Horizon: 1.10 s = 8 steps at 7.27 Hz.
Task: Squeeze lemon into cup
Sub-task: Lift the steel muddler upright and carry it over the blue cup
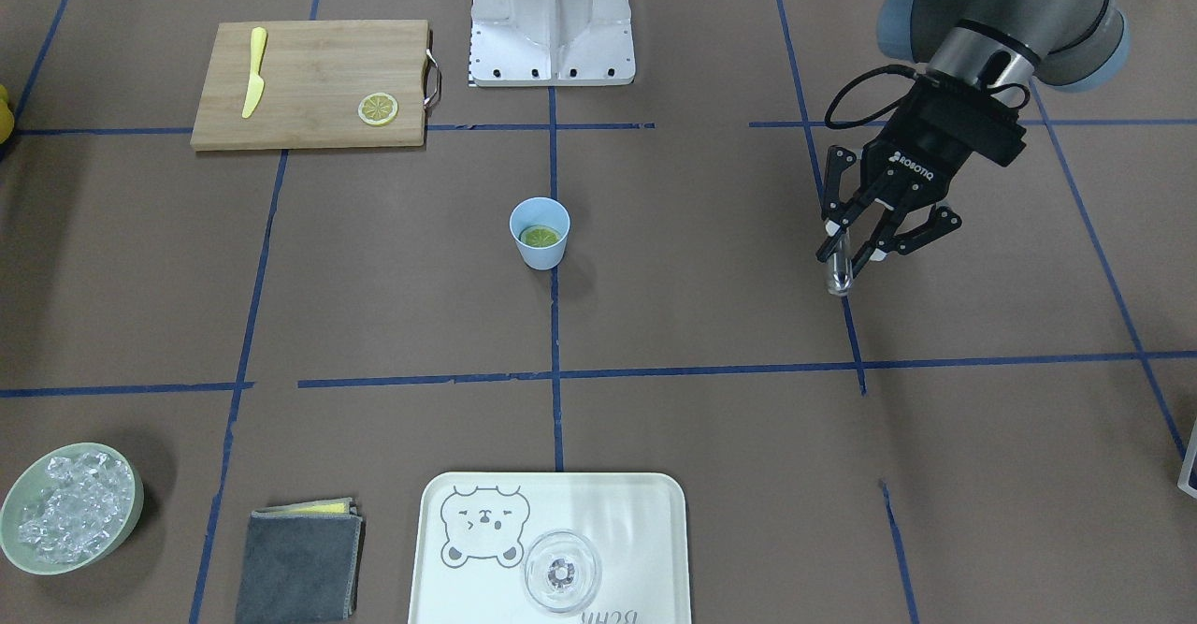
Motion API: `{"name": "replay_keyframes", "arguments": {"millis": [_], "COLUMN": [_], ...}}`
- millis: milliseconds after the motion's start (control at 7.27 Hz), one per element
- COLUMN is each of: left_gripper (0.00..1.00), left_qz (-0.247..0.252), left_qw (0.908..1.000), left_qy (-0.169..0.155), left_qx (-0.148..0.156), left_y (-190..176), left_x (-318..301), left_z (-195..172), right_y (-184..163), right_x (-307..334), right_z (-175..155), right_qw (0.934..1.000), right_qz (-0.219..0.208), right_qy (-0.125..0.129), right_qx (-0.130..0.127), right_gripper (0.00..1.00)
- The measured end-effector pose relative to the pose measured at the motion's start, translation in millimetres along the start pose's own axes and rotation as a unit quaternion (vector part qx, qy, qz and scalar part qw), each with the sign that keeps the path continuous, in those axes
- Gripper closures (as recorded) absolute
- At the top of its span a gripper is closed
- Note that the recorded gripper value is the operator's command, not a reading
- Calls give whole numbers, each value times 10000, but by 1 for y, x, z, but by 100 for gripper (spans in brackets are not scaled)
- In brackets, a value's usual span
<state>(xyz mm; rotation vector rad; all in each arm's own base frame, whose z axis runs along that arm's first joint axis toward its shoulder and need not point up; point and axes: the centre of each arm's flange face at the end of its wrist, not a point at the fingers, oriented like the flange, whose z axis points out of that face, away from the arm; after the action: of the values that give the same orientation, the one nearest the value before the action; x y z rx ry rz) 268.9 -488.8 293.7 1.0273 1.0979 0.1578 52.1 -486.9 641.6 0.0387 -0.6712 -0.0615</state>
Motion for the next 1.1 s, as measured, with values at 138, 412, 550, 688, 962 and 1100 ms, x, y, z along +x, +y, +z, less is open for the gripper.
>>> {"name": "replay_keyframes", "arguments": {"millis": [138, 412, 550, 688, 962, 1100], "left_gripper": [100, 100, 100, 100, 100, 100], "left_qz": [121, 301, 597, 1008, 1739, 1863], "left_qw": [9987, 9912, 9839, 9733, 9411, 9273], "left_qy": [101, 499, 808, 1132, 1863, 2171], "left_qx": [493, 1190, 1478, 1721, 2221, 2413], "left_y": [-6, -12, -19, -20, -1, 10], "left_x": [7, 34, 59, 88, 150, 177], "left_z": [-6, -7, 4, 19, 53, 68], "right_y": [0, 3, 6, 10, 13, 14], "right_x": [0, 2, 4, 7, 10, 14], "right_z": [0, 2, 4, 7, 9, 9], "right_qw": [10000, 10000, 9999, 9999, 9998, 9997], "right_qz": [32, 73, 96, 119, 136, 148], "right_qy": [-1, -4, -4, 3, 79, 146], "right_qx": [-3, -24, -49, -75, -99, -109], "right_gripper": [0, 0, 0, 0, 0, 0]}}
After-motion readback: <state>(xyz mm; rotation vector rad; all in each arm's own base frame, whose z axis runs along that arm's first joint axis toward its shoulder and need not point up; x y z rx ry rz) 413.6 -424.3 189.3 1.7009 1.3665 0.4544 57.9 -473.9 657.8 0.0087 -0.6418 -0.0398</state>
